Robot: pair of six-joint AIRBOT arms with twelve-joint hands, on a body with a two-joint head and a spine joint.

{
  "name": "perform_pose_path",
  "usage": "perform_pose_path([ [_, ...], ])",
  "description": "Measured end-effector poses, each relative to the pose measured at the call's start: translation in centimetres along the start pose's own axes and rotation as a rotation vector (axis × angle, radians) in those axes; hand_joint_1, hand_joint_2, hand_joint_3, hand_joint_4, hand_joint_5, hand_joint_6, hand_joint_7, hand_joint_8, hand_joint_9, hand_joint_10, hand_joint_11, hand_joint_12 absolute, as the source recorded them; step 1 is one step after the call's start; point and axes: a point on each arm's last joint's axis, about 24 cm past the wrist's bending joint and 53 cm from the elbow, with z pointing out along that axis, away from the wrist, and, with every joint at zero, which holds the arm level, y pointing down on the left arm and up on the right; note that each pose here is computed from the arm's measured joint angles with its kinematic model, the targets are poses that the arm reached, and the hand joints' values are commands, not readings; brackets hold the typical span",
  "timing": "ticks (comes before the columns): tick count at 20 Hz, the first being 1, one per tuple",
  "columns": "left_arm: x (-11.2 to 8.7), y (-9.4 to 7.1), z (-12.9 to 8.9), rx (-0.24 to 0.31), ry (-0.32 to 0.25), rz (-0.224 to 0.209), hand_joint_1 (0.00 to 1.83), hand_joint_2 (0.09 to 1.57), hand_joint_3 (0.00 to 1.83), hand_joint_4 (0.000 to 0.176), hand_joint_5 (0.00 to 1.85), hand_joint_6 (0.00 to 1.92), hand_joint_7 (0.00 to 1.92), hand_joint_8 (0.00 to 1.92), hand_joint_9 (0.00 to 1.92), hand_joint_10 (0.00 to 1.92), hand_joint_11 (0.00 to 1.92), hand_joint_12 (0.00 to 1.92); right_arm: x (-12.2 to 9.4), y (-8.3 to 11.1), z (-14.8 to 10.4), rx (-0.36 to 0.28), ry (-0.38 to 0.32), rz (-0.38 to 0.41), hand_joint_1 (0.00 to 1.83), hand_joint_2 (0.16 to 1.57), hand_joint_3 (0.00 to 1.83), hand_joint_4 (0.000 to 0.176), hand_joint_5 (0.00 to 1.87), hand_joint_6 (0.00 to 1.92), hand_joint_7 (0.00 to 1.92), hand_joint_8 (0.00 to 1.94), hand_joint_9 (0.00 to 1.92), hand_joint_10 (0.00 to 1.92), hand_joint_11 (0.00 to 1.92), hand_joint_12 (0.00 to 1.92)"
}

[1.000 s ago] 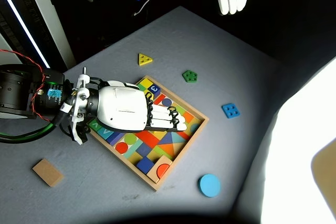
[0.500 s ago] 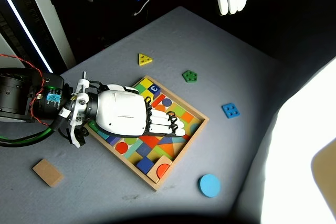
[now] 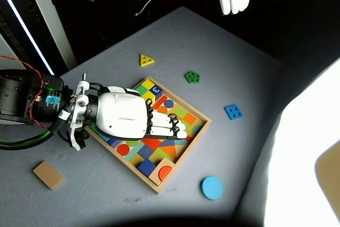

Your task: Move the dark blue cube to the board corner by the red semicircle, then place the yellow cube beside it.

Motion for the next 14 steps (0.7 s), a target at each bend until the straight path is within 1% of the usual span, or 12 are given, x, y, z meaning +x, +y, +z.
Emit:
perform_pose_path([
  [2, 0.0, 0.0, 0.0, 0.001, 0.001, 0.0, 0.0, 1.12, 0.0, 0.032, 0.06, 0.0, 0.1, 0.0, 0.09, 0.0, 0.0, 0.51, -0.1, -0.4, -0.2, 0.008, -0.003, -0.004, 0.0, 1.15, 0.0, 0.0, 0.78, 0.0, 0.11, 0.0, 0.0, 0.0, 0.0, 0.0],
  [4, 0.0, 0.0, 0.0, 0.001, 0.0, -0.001, 0.0, 1.11, 0.0, 0.035, 0.05, 0.0, 0.1, 0.0, 0.09, 0.0, 0.0, 0.52, -0.3, -0.9, -0.4, 0.017, -0.005, -0.008, 0.0, 1.15, 0.0, 0.0, 0.78, 0.0, 0.12, 0.01, 0.0, 0.0, 0.0, 0.0],
  [5, 0.0, 0.0, 0.0, 0.0, 0.0, 0.0, 0.0, 1.12, 0.0, 0.036, 0.06, 0.0, 0.1, 0.0, 0.09, 0.0, 0.0, 0.5, -0.4, -1.2, -0.4, 0.023, -0.006, -0.01, 0.0, 1.15, 0.0, 0.0, 0.79, 0.0, 0.13, 0.01, 0.0, 0.0, 0.0, 0.0],
  [6, 0.0, 0.0, 0.0, 0.0, 0.0, 0.0, 0.0, 1.12, 0.0, 0.033, 0.06, 0.0, 0.1, 0.0, 0.09, 0.0, 0.0, 0.51, -0.5, -1.3, -0.4, 0.025, -0.007, -0.011, 0.0, 1.14, 0.0, 0.0, 0.8, 0.01, 0.13, 0.01, 0.0, 0.0, 0.0, 0.0],
  [11, 0.0, 0.0, 0.0, 0.0, 0.0, 0.0, 0.0, 1.11, 0.0, 0.034, 0.07, 0.01, 0.11, 0.0, 0.1, 0.0, 0.0, 0.51, -1.3, -3.4, -0.8, 0.065, -0.016, -0.019, 0.0, 1.14, 0.0, 0.0, 0.77, 0.0, 0.14, 0.01, 0.0, 0.0, 0.0, 0.0],
  [12, 0.0, 0.0, 0.0, 0.0, 0.0, 0.0, 0.0, 1.11, 0.0, 0.036, 0.08, 0.01, 0.12, 0.0, 0.1, 0.0, 0.0, 0.54, -1.3, -3.7, -0.9, 0.071, -0.016, -0.02, 0.0, 1.14, 0.0, 0.0, 0.78, 0.0, 0.15, 0.01, 0.0, 0.0, 0.0, 0.0],
  [14, 0.0, 0.0, 0.0, 0.001, 0.001, -0.001, 0.0, 1.11, 0.0, 0.031, 0.08, 0.0, 0.13, 0.0, 0.1, 0.0, 0.0, 0.52, -1.7, -4.6, -0.9, 0.089, -0.022, -0.011, 0.0, 1.14, 0.0, 0.0, 0.79, 0.01, 0.15, 0.01, 0.0, 0.0, 0.0, 0.0],
])
